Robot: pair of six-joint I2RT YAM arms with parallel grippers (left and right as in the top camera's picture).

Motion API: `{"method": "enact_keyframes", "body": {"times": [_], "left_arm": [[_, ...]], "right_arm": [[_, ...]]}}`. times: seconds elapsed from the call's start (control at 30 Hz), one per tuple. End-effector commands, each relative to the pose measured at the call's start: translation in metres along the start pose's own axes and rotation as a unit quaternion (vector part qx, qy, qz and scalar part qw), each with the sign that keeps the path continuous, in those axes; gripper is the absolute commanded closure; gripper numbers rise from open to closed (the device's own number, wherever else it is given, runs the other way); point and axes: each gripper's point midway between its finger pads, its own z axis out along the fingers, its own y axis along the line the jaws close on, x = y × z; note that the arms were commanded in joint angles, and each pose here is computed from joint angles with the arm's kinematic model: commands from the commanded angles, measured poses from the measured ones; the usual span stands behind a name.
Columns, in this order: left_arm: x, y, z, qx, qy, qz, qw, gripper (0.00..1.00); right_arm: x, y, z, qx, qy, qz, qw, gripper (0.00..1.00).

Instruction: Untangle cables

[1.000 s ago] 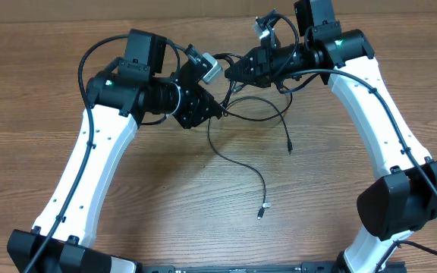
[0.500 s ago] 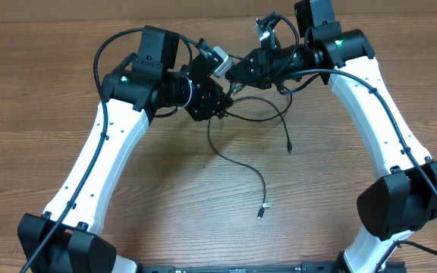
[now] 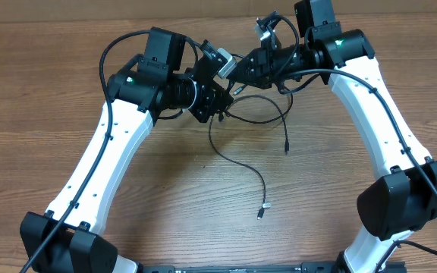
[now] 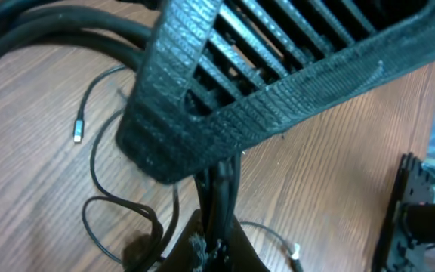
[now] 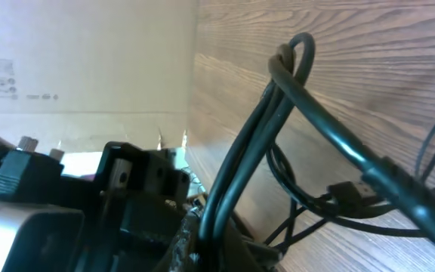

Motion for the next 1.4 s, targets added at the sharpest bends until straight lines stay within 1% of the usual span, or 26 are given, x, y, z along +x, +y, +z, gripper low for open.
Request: {"method": "enact_keyframes", "body": {"times": [0.0,0.03,0.07,0.1,0.13,0.17,0.23,0.3,0.37,0.4,0.43,0.47,0.57,0.63,0.73,0.77,0.8,0.87,0.9,1.03,1.13,1.27,1.37], "left_arm": [[-0.022,0.021,-0.025,-0.050,-0.037,-0.107,0.992,0.96],[-0.023,0.032,-0.034,-0.080,-0.044,-0.154,0.984,0.96],[-0.022,0.041,-0.040,-0.105,-0.050,-0.190,0.975,0.96],[-0.017,0.056,-0.050,-0.147,-0.057,-0.248,0.956,0.96],[-0.012,0.065,-0.058,-0.176,-0.061,-0.288,0.939,0.96],[0.000,0.079,-0.071,-0.214,-0.067,-0.354,0.908,0.96],[0.008,0.086,-0.077,-0.221,-0.072,-0.408,0.883,0.96],[0.010,0.089,-0.080,-0.215,-0.081,-0.449,0.864,0.96],[0.011,0.092,-0.083,-0.213,-0.093,-0.487,0.842,0.96],[0.011,0.095,-0.085,-0.216,-0.101,-0.510,0.826,0.96],[0.014,0.100,-0.088,-0.222,-0.110,-0.540,0.804,0.96],[0.015,0.103,-0.091,-0.226,-0.119,-0.560,0.788,0.96],[0.018,0.110,-0.096,-0.228,-0.134,-0.601,0.755,0.96],[0.023,0.109,-0.096,-0.222,-0.141,-0.651,0.712,0.96],[0.025,0.107,-0.095,-0.215,-0.143,-0.682,0.684,0.96],[0.029,0.105,-0.095,-0.214,-0.142,-0.706,0.660,0.96],[0.031,0.105,-0.095,-0.214,-0.141,-0.715,0.651,0.96],[0.034,0.103,-0.095,-0.215,-0.139,-0.726,0.639,0.96],[0.034,0.103,-0.095,-0.214,-0.139,-0.726,0.638,0.96],[0.034,0.103,-0.095,-0.213,-0.142,-0.733,0.630,0.96],[0.034,0.103,-0.095,-0.211,-0.144,-0.741,0.621,0.96],[0.034,0.103,-0.095,-0.211,-0.144,-0.741,0.621,0.96],[0.036,0.103,-0.094,-0.213,-0.141,-0.742,0.620,0.96]], "right_arm": [[-0.010,-0.011,-0.010,0.063,-0.037,-0.013,0.997,0.49],[-0.013,-0.022,-0.011,0.093,-0.048,-0.012,0.994,0.28],[-0.014,-0.029,-0.013,0.114,-0.055,-0.008,0.992,0.20],[-0.017,-0.042,-0.017,0.150,-0.066,-0.002,0.986,0.12],[-0.018,-0.048,-0.019,0.169,-0.072,0.001,0.983,0.09],[-0.019,-0.055,-0.022,0.189,-0.077,0.005,0.979,0.08],[-0.018,-0.054,-0.021,0.187,-0.073,-0.007,0.980,0.08],[-0.016,-0.052,-0.017,0.186,-0.066,-0.023,0.980,0.09],[-0.009,-0.049,-0.007,0.185,-0.051,-0.045,0.980,0.14],[-0.005,-0.047,-0.002,0.184,-0.043,-0.054,0.981,0.18],[0.000,-0.044,0.005,0.183,-0.034,-0.060,0.981,0.20],[0.005,-0.042,0.013,0.181,-0.024,-0.063,0.981,0.22],[0.014,-0.037,0.027,0.177,-0.009,-0.069,0.982,0.26],[0.022,-0.032,0.043,0.171,0.000,-0.072,0.983,0.32],[0.026,-0.030,0.053,0.168,0.002,-0.073,0.983,0.36],[0.027,-0.029,0.059,0.171,0.000,-0.071,0.983,0.39],[0.027,-0.030,0.061,0.175,-0.002,-0.068,0.982,0.39],[0.026,-0.029,0.068,0.178,-0.009,-0.058,0.982,0.43],[0.026,-0.027,0.072,0.175,-0.010,-0.057,0.983,0.44],[0.027,-0.023,0.086,0.172,-0.013,-0.050,0.984,0.45],[0.031,-0.030,0.105,0.190,-0.014,-0.030,0.981,0.45],[0.037,-0.023,0.120,0.181,-0.007,-0.043,0.982,0.46],[0.039,-0.029,0.122,0.208,-0.019,-0.025,0.978,0.49]]}}
